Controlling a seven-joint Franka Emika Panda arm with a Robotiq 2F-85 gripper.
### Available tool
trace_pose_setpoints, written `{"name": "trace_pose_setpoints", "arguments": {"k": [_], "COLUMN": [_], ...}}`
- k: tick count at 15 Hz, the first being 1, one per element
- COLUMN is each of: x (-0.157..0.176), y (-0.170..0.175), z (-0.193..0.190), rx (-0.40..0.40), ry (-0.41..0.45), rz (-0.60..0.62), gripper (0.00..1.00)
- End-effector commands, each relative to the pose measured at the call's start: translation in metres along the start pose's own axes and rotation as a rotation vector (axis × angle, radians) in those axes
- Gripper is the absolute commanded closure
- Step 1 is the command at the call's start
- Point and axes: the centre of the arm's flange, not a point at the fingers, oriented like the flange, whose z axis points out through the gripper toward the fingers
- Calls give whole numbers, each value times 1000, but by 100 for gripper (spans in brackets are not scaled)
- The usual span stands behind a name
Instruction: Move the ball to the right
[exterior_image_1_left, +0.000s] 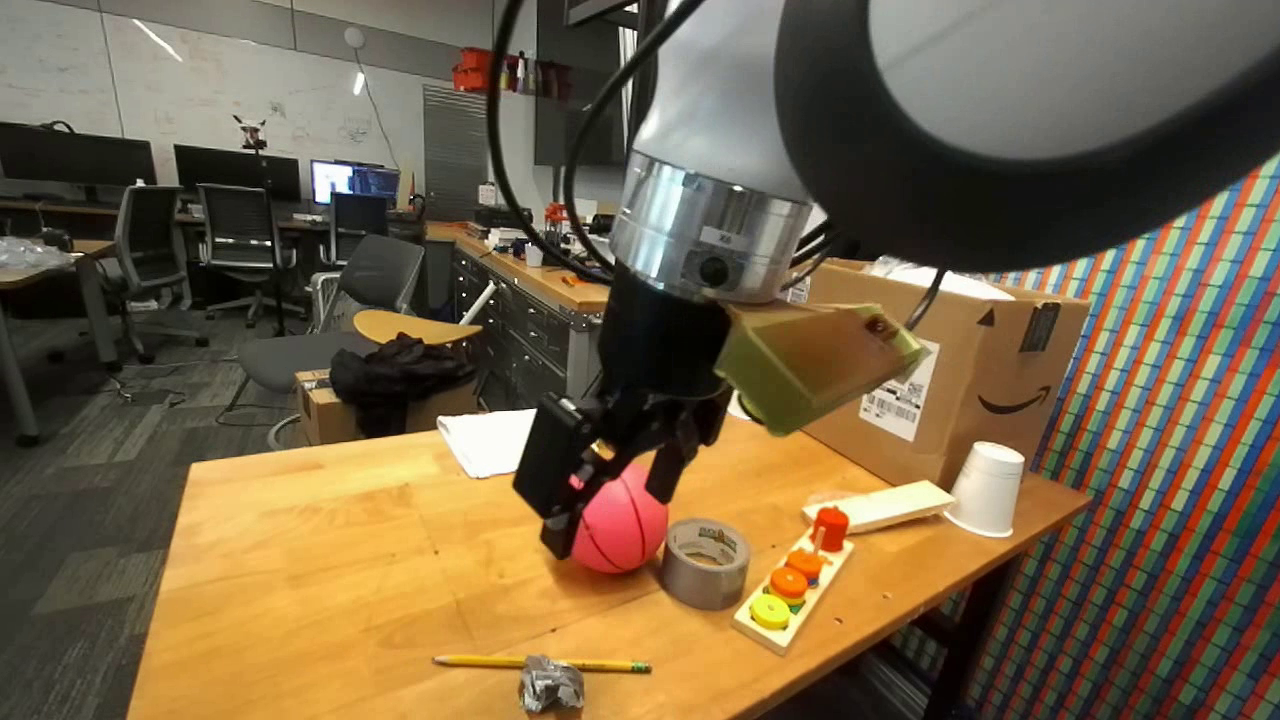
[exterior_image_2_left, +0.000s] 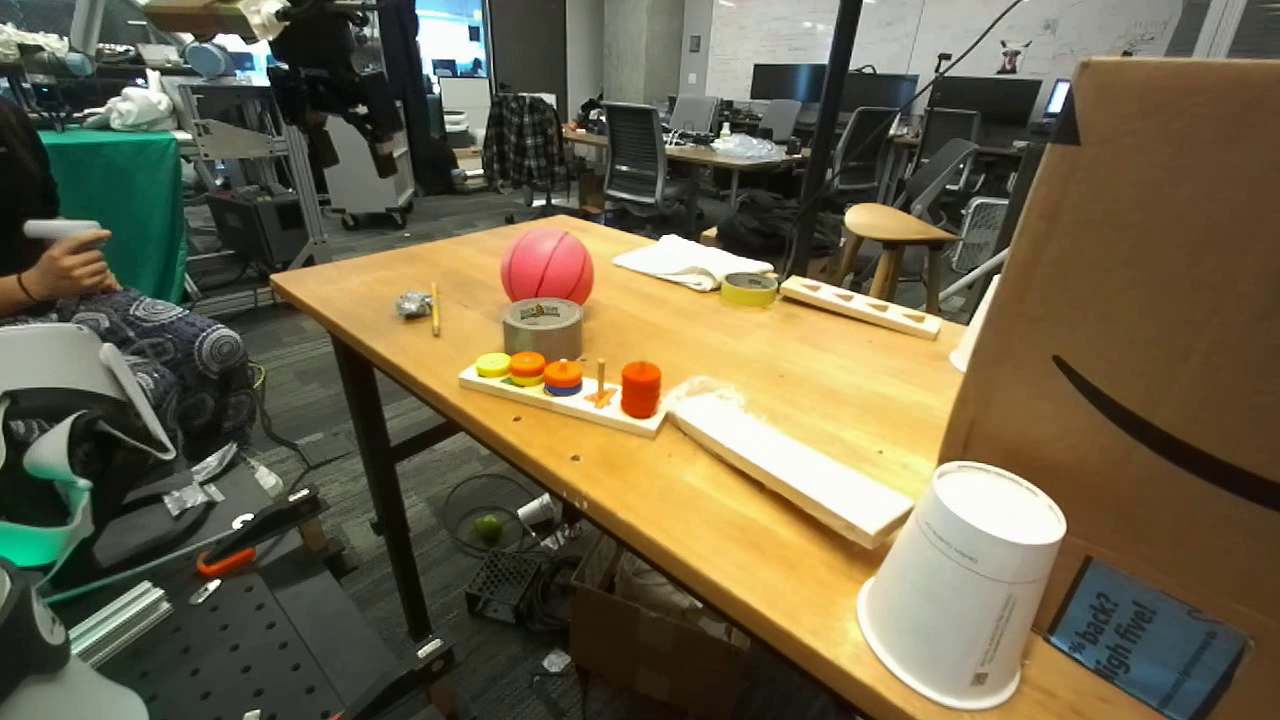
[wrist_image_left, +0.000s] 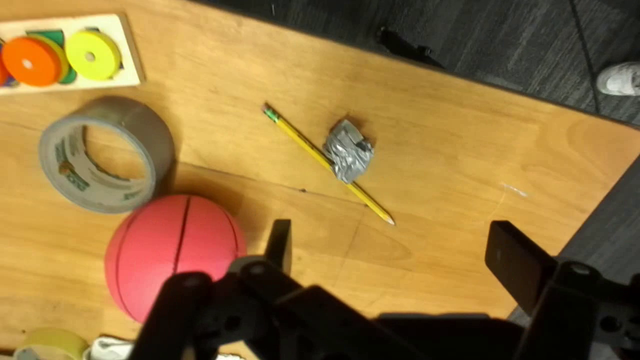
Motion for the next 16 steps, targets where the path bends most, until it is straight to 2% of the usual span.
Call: {"name": "trace_pose_setpoints", "arguments": {"k": [1,5,9,11,16], "x": [54,116,163,173,167], "y": [-25,-35,-34,-28,-15], "z": [16,38,73,98,141], "rx": [6,31,63,77,106], "ry": [64,64,-10,-71,-184], "rz": [-66,-113,-97,-60,2], "gripper": [0,0,0,0,0]}}
